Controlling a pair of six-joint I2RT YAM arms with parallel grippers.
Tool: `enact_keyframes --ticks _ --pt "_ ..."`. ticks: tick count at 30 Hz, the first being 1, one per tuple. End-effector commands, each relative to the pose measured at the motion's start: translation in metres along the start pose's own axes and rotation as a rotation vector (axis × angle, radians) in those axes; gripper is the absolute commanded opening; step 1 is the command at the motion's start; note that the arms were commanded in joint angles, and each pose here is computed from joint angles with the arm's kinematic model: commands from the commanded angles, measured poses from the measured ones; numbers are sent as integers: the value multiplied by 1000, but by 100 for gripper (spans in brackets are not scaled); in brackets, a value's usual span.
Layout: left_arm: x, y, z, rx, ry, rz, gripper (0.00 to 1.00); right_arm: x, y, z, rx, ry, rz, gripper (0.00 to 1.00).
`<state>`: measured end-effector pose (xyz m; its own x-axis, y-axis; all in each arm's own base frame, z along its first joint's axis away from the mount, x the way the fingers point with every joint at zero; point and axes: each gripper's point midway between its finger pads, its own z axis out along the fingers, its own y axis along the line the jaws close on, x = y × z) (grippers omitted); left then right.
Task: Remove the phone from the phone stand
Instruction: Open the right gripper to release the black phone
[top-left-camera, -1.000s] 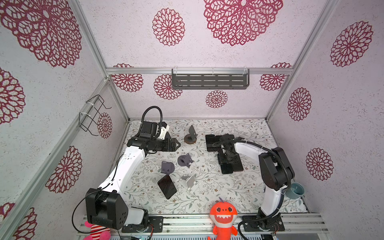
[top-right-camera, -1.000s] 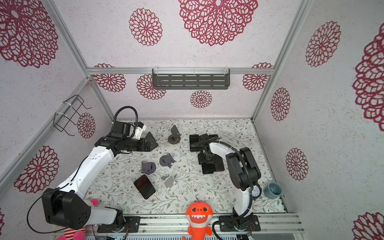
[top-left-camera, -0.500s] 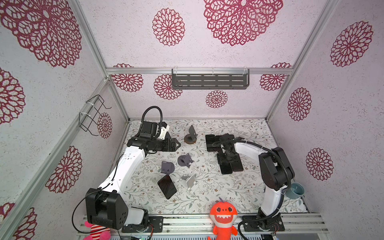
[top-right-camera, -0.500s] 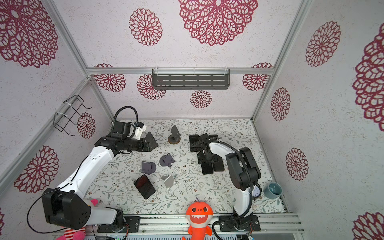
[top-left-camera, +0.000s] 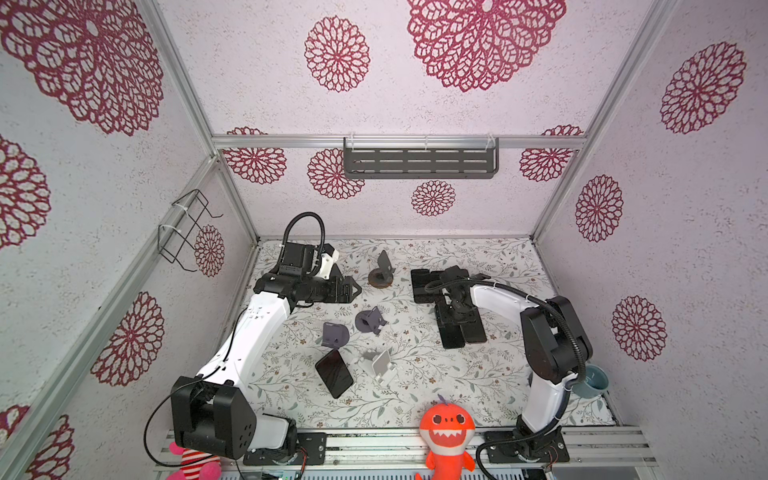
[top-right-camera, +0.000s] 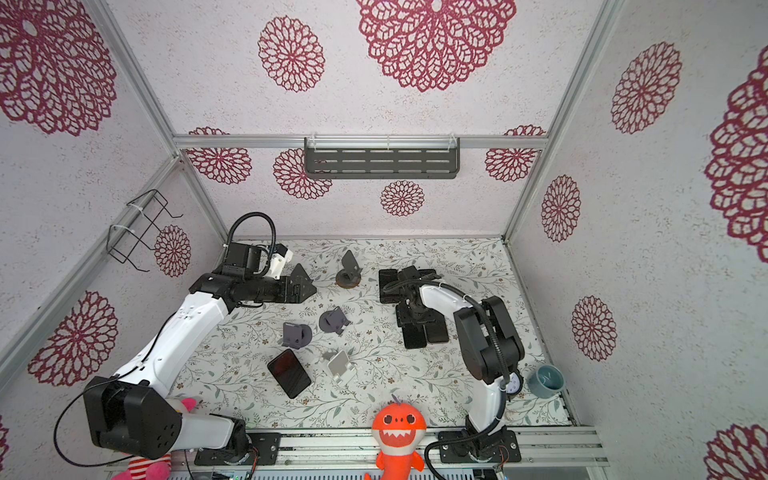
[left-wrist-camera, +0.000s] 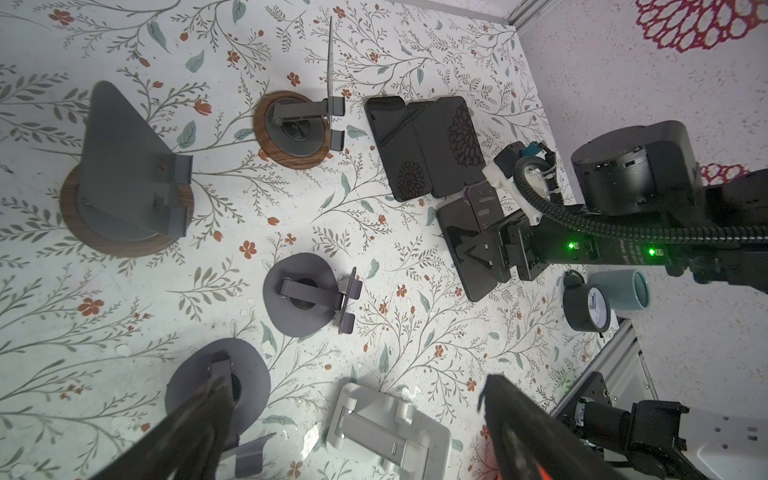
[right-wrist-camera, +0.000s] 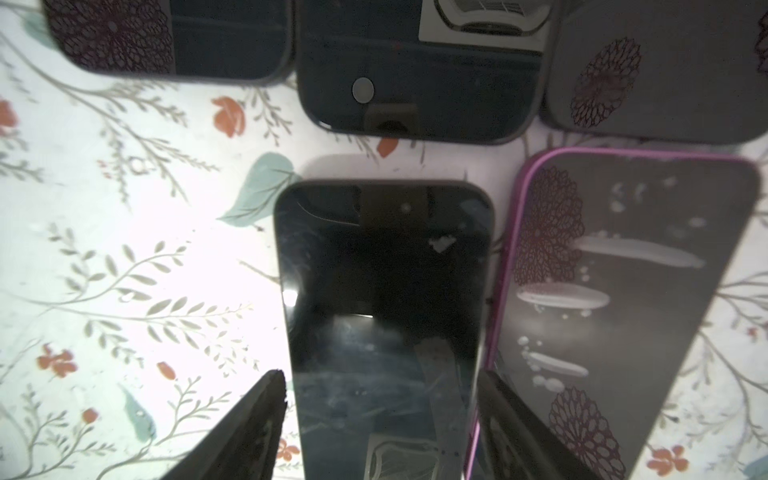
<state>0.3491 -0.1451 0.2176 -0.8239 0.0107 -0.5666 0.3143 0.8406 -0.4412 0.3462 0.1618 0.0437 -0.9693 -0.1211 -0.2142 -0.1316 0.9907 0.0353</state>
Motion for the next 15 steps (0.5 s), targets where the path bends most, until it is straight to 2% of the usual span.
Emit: enact_keyframes --ticks 1,4,9,15 --pt "-1 1 -1 0 -1 17 98 -12 6 -31 -14 -100 21 72" --pt "-1 2 0 -2 1 16 98 -10 25 -40 -41 -119 -12 67" --pt "-1 2 -1 -1 -1 16 98 -1 50 -32 -85 -100 -44 44" --pt "-1 2 -1 -1 2 16 98 0 60 -12 -95 -71 -56 33"
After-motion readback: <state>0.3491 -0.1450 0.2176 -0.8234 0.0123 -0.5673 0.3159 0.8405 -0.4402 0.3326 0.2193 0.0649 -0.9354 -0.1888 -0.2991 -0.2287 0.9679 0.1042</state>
